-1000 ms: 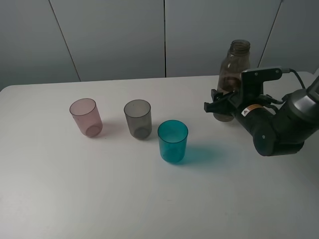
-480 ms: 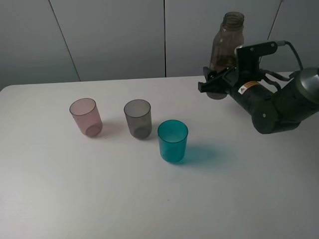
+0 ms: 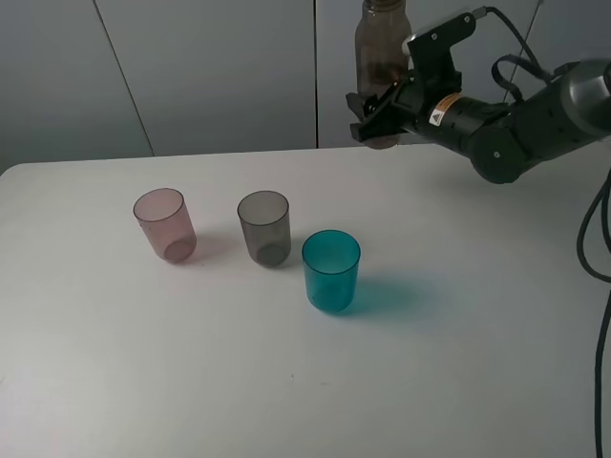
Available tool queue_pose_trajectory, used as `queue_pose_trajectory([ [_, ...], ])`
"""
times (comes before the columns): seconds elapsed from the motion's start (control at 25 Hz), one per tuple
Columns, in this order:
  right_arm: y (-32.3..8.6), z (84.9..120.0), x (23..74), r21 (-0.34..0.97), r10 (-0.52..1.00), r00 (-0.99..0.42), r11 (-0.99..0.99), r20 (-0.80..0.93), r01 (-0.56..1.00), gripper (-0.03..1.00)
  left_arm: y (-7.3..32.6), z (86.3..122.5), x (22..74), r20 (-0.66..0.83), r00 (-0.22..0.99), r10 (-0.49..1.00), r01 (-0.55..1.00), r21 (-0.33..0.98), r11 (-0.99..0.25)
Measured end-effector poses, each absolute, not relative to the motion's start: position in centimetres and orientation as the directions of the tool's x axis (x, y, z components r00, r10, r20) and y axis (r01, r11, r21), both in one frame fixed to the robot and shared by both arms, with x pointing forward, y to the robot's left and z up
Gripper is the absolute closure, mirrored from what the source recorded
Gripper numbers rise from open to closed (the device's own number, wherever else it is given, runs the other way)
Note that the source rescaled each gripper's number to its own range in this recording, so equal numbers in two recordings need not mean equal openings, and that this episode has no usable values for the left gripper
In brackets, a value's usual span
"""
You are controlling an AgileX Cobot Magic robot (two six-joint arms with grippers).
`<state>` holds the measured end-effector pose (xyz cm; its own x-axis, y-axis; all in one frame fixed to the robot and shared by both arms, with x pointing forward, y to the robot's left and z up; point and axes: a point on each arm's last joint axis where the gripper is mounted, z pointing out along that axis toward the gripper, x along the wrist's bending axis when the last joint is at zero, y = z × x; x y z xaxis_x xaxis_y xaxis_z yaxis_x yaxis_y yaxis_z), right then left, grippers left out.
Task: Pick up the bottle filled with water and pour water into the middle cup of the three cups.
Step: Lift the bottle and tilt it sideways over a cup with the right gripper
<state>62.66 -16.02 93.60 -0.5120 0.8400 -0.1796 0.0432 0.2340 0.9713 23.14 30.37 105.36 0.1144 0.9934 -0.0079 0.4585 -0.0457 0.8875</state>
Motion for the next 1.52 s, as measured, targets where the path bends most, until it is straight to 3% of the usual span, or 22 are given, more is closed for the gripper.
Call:
queue_pose_trajectory([
  [0.36, -16.4, 94.4, 66.0, 0.985, 0.797, -0.581, 0.158, -0.168, -0.067, 0.96, 30.4, 105.4, 23.1, -0.008, 0.114, 0.993, 0.459, 0.888, -0.046],
  [0.88, -14.8, 93.6, 66.5, 0.937, 0.584, -0.733, 0.220, -0.350, -0.272, 0.96, 30.4, 105.4, 23.1, -0.008, 0.114, 0.993, 0.459, 0.888, -0.046],
  [1.08, -14.5, 93.0, 66.3, 0.882, 0.515, -0.716, 0.286, -0.471, -0.374, 0.96, 30.4, 105.4, 23.1, -0.008, 0.114, 0.993, 0.459, 0.888, -0.046],
  [1.52, -13.9, 90.2, 67.1, 0.791, 0.431, -0.669, 0.415, -0.605, -0.449, 0.96, 30.4, 105.4, 23.1, -0.001, 0.118, 0.993, 0.458, 0.888, -0.053],
])
